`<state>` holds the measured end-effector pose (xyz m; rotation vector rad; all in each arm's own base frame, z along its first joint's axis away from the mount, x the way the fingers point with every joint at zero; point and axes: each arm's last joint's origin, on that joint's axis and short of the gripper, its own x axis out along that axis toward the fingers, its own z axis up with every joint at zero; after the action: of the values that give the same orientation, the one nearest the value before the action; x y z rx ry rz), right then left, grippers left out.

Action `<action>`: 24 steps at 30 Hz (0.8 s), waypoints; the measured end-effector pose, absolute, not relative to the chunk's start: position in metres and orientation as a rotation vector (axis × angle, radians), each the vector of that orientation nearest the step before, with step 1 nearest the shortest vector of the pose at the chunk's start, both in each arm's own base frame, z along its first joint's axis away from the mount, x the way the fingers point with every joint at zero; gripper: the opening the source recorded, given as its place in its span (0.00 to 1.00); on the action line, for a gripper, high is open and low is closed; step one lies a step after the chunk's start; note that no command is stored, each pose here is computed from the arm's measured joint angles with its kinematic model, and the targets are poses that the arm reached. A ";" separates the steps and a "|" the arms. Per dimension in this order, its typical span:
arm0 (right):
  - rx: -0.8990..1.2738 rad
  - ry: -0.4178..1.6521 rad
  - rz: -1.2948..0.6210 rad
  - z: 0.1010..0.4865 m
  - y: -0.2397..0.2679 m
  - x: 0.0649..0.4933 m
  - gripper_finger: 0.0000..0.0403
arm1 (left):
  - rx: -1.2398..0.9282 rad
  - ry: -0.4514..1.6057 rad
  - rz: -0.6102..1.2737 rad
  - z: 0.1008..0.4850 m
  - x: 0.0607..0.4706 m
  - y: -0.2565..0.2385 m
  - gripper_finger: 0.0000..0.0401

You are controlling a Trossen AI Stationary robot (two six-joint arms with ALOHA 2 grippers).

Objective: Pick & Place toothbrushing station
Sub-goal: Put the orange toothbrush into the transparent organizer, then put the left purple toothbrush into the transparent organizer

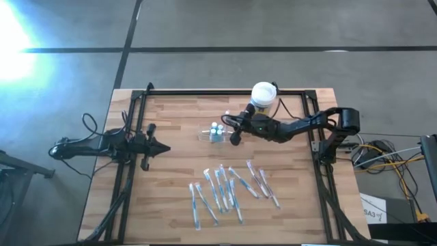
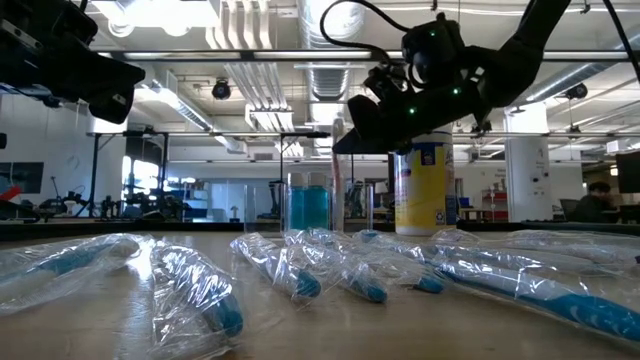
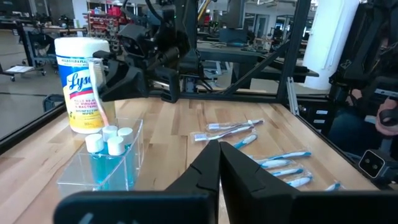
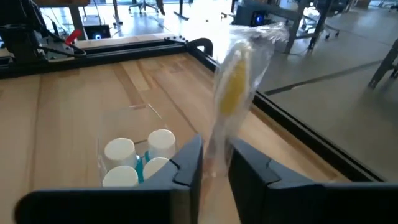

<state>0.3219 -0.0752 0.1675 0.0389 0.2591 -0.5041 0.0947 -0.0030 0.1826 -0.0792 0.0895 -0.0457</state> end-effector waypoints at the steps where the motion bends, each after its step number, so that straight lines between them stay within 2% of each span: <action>1: 0.039 0.271 -0.504 0.168 -0.075 0.322 0.20 | -0.080 0.089 -0.046 0.183 0.095 -0.003 0.02; 6: 0.038 0.298 -0.504 0.179 -0.076 0.325 0.31 | -0.082 0.090 -0.045 0.183 0.095 -0.003 0.02; 11: 0.047 0.311 -0.504 0.191 -0.076 0.325 0.37 | -0.082 0.090 -0.046 0.183 0.095 -0.003 0.04; 18: 0.058 0.412 -0.513 0.207 -0.074 0.314 0.40 | -0.092 0.090 -0.045 0.183 0.095 -0.003 0.04; 24: 0.094 0.481 -0.517 0.238 -0.068 0.295 0.39 | -0.088 0.083 -0.046 0.183 0.095 -0.003 0.03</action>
<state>0.2955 -0.0681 0.2378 0.0941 0.4814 -0.5169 0.0948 -0.0030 0.1832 -0.0884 0.0834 -0.0459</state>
